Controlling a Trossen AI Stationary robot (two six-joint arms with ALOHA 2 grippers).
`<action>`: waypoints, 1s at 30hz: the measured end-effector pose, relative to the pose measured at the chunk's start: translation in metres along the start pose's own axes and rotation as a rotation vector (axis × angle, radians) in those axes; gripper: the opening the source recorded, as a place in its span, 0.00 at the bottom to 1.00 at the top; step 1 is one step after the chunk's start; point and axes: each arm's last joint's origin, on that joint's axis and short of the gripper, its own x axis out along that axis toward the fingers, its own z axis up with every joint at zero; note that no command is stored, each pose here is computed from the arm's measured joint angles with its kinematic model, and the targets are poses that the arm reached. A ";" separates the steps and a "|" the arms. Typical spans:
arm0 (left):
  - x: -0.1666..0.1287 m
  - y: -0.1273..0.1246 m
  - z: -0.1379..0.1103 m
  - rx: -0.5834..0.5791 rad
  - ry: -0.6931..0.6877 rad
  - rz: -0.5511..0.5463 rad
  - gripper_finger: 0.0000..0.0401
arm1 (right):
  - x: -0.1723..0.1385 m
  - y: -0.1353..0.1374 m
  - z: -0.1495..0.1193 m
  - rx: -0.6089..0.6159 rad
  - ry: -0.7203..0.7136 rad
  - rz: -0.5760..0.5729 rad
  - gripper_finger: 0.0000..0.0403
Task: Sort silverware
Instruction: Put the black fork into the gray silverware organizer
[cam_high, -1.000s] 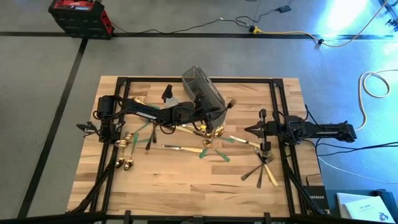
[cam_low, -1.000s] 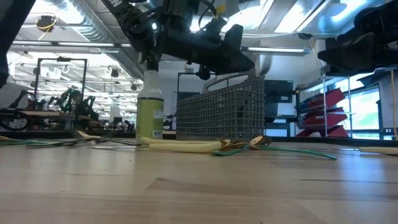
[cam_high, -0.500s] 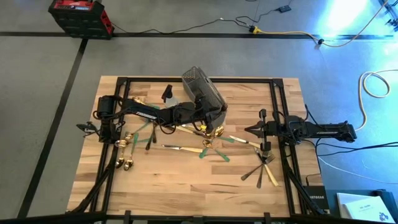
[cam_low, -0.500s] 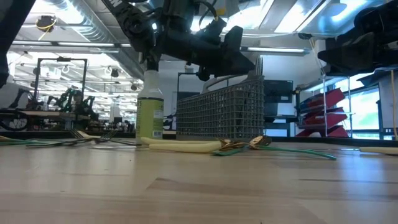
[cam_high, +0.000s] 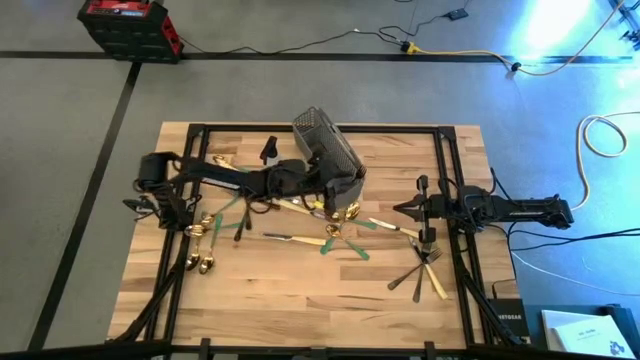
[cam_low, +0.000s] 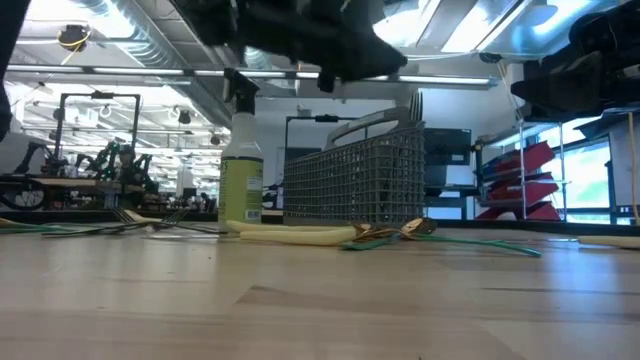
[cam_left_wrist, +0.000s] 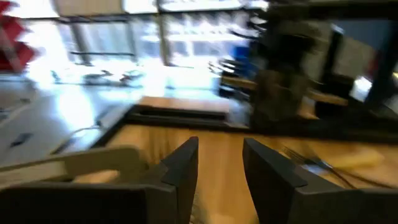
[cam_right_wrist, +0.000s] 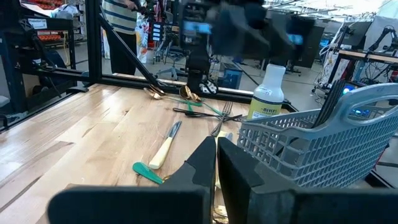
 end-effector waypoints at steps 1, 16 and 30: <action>-0.003 -0.008 0.001 0.017 0.026 -0.037 0.28 | 0.000 0.000 0.000 0.000 0.000 0.000 0.00; -0.061 -0.087 -0.063 0.240 0.428 0.047 0.28 | 0.002 0.000 -0.003 0.007 0.035 0.003 0.00; -0.182 -0.059 -0.088 -0.088 0.375 0.370 0.28 | 0.003 0.000 -0.004 0.007 0.052 -0.006 0.00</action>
